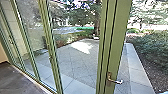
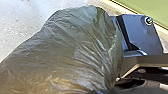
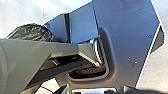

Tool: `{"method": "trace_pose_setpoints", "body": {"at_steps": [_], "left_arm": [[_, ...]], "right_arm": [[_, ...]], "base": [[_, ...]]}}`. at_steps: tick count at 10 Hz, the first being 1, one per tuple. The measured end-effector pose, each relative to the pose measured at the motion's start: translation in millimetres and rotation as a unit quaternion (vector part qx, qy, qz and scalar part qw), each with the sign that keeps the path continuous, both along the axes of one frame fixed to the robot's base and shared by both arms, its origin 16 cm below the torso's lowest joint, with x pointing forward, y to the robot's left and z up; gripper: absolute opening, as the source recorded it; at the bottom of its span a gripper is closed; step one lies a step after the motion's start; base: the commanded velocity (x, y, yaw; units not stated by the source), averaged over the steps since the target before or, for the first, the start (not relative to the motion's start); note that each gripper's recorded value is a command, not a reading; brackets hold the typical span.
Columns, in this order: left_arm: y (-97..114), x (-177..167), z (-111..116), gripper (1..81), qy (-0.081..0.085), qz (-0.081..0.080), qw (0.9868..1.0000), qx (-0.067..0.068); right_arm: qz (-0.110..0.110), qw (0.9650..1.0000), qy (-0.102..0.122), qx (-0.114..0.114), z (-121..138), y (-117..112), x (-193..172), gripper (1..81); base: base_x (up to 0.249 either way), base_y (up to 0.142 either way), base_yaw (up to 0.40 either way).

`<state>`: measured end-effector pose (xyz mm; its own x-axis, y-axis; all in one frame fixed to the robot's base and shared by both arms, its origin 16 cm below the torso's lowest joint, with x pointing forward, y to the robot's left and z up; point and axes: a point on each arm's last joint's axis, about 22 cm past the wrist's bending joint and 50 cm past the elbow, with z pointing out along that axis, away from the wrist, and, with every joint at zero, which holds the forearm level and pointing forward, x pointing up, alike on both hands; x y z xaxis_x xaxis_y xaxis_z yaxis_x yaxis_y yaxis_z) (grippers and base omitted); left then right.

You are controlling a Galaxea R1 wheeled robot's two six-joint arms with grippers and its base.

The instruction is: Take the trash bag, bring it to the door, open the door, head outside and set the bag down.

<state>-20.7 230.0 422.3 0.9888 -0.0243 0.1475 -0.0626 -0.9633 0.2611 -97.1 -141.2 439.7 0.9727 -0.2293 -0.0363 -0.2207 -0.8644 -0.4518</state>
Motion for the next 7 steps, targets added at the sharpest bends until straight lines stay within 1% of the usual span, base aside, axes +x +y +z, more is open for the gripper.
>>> {"method": "trace_pose_setpoints", "body": {"at_steps": [2,7], "left_arm": [[4.7,2.3,-0.5,1.0,-0.001,0.0,1.0,0.005],[4.6,2.0,-0.6,1.0,0.0,0.001,1.0,0.004]], "right_arm": [[0.0,1.0,0.0,0.001,0.3,1.9,-0.6,81.1],[-0.001,1.0,0.001,0.001,0.1,1.6,-0.3,81.1]], "base": [[0.0,0.0,0.0],[0.0,0.0,0.0]]}}
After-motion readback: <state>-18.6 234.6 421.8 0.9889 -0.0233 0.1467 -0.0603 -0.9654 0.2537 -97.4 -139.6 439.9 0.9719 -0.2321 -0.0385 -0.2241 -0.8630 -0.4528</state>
